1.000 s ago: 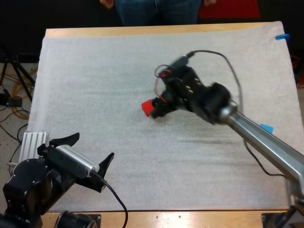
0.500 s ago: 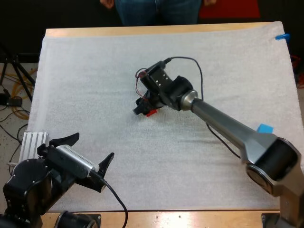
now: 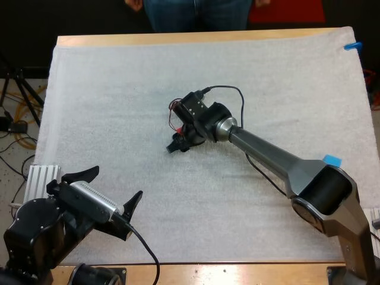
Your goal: Stack red cube on blue cube
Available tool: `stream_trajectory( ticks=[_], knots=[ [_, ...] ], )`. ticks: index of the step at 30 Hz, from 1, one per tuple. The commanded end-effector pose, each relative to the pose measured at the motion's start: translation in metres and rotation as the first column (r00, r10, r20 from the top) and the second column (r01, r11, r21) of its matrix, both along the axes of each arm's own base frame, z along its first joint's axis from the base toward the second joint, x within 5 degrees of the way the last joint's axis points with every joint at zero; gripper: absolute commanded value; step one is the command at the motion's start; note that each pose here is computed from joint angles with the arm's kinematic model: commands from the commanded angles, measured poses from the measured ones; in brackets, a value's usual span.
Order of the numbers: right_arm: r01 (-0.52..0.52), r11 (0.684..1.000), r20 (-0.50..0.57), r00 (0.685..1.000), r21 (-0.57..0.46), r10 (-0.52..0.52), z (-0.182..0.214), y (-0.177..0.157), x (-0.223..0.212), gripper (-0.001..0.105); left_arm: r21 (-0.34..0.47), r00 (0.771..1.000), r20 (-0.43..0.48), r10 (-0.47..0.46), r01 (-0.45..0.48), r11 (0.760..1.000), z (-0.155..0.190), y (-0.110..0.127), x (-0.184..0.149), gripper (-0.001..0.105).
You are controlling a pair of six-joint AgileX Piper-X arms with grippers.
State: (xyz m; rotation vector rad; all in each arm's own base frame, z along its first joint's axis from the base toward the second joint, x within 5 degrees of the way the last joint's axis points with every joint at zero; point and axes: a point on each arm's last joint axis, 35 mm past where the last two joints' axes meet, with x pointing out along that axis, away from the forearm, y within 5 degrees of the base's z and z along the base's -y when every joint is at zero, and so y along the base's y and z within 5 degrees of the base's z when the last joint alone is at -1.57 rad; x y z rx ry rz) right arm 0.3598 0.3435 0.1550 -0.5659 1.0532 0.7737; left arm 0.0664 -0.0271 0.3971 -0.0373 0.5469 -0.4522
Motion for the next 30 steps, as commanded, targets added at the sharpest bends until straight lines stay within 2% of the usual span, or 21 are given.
stream_trajectory(
  ticks=[1,4,7,11,14,20,22,26,30],
  knots=[
    [-0.004,1.000,0.006,1.000,0.023,0.004,0.008,0.003,0.000,0.028,0.002,1.000,0.012,0.005,-0.005,1.000,0.002,0.000,-0.001,0.087],
    [-0.002,1.000,0.015,1.000,0.023,0.001,0.011,0.003,0.001,0.009,0.002,1.000,0.012,0.005,-0.005,1.000,0.002,0.000,-0.001,0.087],
    [-0.003,1.000,0.006,1.000,0.011,0.003,0.020,0.004,0.001,0.000,0.001,1.000,0.011,0.003,-0.003,1.000,0.002,0.000,-0.001,0.087],
    [0.009,0.999,0.038,0.999,-0.035,-0.008,0.047,-0.001,0.003,0.000,-0.025,0.998,-0.004,-0.068,0.068,0.997,0.002,-0.002,-0.003,0.087],
    [0.014,0.999,0.102,0.995,-0.044,-0.009,0.080,-0.007,0.003,0.000,-0.032,0.990,0.000,-0.139,0.139,0.990,0.002,-0.004,-0.004,0.087],
    [0.066,0.997,0.195,0.978,0.038,-0.072,0.149,-0.041,0.002,0.000,-0.027,0.966,0.027,-0.258,0.259,0.966,0.002,-0.007,-0.006,0.087],
    [0.116,0.992,0.216,0.968,0.057,-0.125,0.176,-0.066,0.003,0.000,-0.035,0.960,0.029,-0.280,0.280,0.959,0.003,-0.007,-0.007,0.087],
    [0.199,0.977,0.221,0.952,0.071,-0.210,0.205,-0.107,0.004,0.000,-0.046,0.953,0.028,-0.303,0.304,0.952,0.003,-0.008,-0.008,0.087],
    [0.289,0.955,0.212,0.931,0.062,-0.296,0.228,-0.153,0.004,0.000,-0.031,0.930,0.038,-0.365,0.366,0.930,0.003,-0.011,-0.010,0.087]
  ],
)
